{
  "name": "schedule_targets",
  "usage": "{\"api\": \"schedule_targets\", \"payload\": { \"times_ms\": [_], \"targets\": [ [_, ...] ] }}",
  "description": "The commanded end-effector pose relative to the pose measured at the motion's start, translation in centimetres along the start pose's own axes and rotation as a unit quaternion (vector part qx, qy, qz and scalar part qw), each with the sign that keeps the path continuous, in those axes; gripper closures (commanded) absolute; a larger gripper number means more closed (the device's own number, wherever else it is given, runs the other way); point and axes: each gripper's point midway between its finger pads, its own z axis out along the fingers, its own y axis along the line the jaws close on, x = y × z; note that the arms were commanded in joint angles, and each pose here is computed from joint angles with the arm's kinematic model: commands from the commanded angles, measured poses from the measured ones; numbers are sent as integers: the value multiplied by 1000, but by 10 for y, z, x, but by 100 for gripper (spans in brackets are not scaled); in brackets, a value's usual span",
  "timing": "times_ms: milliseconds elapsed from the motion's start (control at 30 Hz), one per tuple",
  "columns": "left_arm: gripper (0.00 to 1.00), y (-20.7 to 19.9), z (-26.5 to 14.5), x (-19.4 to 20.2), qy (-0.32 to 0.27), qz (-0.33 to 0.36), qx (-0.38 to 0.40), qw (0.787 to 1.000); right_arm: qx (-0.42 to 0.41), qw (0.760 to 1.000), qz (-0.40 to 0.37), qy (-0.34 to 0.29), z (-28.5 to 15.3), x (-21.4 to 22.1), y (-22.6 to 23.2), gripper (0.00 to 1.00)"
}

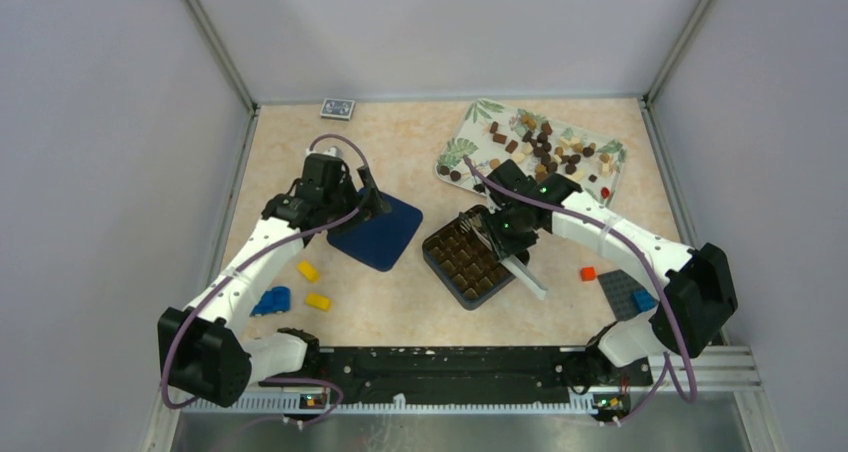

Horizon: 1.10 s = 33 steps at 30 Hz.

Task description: Pack the chocolate

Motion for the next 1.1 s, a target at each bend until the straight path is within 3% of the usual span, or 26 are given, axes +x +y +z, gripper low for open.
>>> {"api": "schedule_targets", "payload": {
  "times_ms": [0, 300, 767, 1067],
  "targets": [
    [1, -4, -3, -7, -19, -2, 14, 1000, 10, 1000, 2, -19, -2, -10, 0, 64],
    [1, -2, -7, -5, -19, 2, 12, 1000, 11, 1000, 4, -27, -8, -14, 0, 63],
    [1, -8, -28, -14, -39, 4, 21, 999, -18, 991, 14, -132, -59, -72, 9, 64],
    [1, -7, -30, -10, -28, 0, 17, 999, 30, 991, 17, -131, -37, -128, -30, 64]
  ]
}}
